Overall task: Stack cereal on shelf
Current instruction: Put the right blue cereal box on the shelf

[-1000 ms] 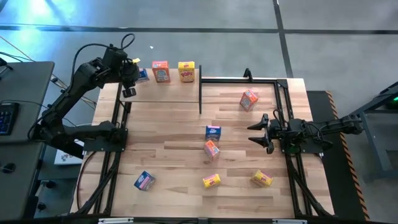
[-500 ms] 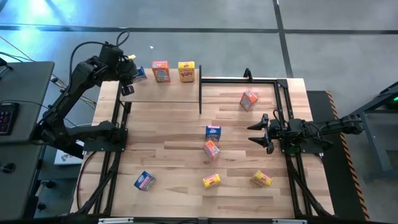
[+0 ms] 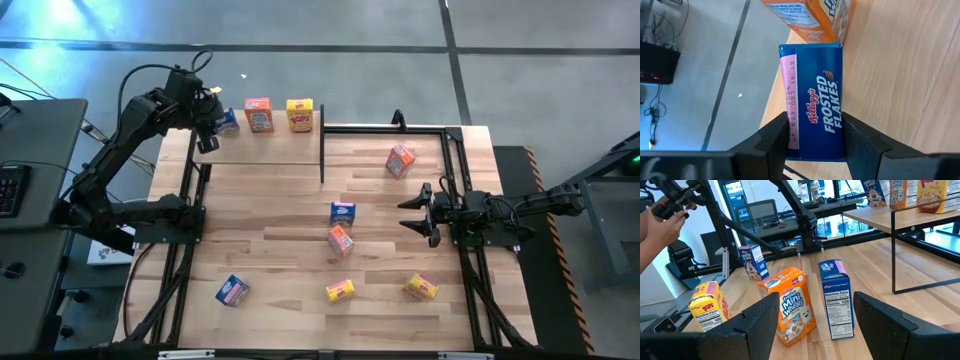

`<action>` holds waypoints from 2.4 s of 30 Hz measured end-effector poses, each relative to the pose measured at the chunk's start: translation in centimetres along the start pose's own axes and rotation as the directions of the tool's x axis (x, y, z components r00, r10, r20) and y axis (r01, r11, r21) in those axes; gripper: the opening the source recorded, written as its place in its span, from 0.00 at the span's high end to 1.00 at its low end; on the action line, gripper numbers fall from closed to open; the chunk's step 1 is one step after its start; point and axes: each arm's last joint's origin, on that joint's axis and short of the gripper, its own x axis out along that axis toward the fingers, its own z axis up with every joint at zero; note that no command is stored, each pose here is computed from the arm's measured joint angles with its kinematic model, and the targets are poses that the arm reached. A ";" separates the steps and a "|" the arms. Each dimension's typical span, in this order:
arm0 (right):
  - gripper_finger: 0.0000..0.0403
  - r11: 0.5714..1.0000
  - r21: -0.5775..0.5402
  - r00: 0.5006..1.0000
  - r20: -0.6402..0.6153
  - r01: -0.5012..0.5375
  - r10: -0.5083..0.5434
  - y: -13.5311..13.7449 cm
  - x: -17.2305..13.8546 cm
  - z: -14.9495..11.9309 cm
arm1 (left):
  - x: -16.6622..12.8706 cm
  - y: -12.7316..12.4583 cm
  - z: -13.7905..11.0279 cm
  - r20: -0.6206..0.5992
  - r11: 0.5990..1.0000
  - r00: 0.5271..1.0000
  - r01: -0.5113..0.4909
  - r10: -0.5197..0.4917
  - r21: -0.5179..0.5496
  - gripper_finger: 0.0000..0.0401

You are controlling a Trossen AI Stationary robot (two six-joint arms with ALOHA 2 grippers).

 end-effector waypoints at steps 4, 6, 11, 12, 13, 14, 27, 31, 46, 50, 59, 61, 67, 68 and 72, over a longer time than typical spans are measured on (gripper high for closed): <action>0.38 1.000 0.000 1.000 0.000 0.000 0.000 0.0 0.0 0.0 | 0.0 0.0 0.0 -0.001 1.000 1.000 0.001 -0.001 0.000 0.62; 0.38 1.000 0.000 1.000 0.000 0.000 0.000 0.0 0.0 0.0 | 0.0 0.0 0.0 -0.001 1.000 1.000 0.001 -0.001 0.000 0.62; 0.38 1.000 0.000 1.000 0.000 0.000 0.000 0.0 0.0 0.0 | 0.0 0.0 0.0 0.000 1.000 1.000 0.001 -0.001 0.000 0.61; 0.38 1.000 0.000 1.000 0.000 0.000 0.000 0.0 0.0 0.0 | 0.0 0.0 0.0 0.001 1.000 1.000 0.003 -0.003 0.000 0.61; 0.38 1.000 0.000 1.000 0.000 0.000 0.000 0.0 0.0 0.0 | 0.0 0.0 0.0 0.003 1.000 1.000 0.004 -0.004 -0.002 0.61; 0.38 1.000 0.000 1.000 0.000 0.000 0.000 0.0 0.0 0.0 | 0.0 0.1 -0.1 0.006 1.000 1.000 0.008 -0.008 -0.005 0.61; 0.38 1.000 0.000 1.000 0.000 0.000 0.000 0.0 0.0 0.0 | 0.1 0.4 -0.4 0.021 0.999 1.000 0.023 -0.022 -0.026 0.61; 0.38 1.000 0.000 1.000 0.000 0.000 0.000 0.0 0.0 0.0 | 0.1 0.4 -0.4 0.022 0.999 1.000 0.023 -0.022 -0.027 0.61; 0.38 1.000 0.000 1.000 0.000 0.000 0.000 0.0 0.0 0.0 | 0.0 0.6 -0.3 0.030 0.999 1.000 0.000 0.001 -0.035 0.51; 0.38 1.000 0.000 1.000 0.000 0.000 0.000 0.0 0.0 0.0 | 0.0 0.6 -0.3 0.029 0.999 1.000 0.000 0.001 -0.035 0.49; 0.38 1.000 0.000 1.000 0.000 0.000 0.000 0.0 0.0 0.0 | -0.1 0.8 -0.1 0.050 0.998 0.998 -0.038 0.040 -0.054 0.49; 0.38 1.000 0.000 1.000 0.000 0.000 0.000 0.0 0.0 0.0 | -0.2 0.8 -0.1 0.050 0.998 0.998 -0.040 0.043 -0.054 0.49; 0.38 1.000 0.000 1.000 0.000 0.000 0.000 0.0 0.0 0.0 | -0.6 1.0 0.0 0.053 0.996 0.997 -0.049 0.053 -0.073 0.49; 0.38 1.000 0.000 1.000 0.000 0.000 0.000 0.0 0.0 0.0 | -0.9 1.1 0.1 0.057 0.995 0.996 -0.061 0.066 -0.081 0.49; 0.38 1.000 0.000 1.000 0.000 0.000 0.000 0.0 0.0 0.0 | -2.1 1.5 0.4 0.077 0.990 0.992 -0.087 0.096 -0.111 0.49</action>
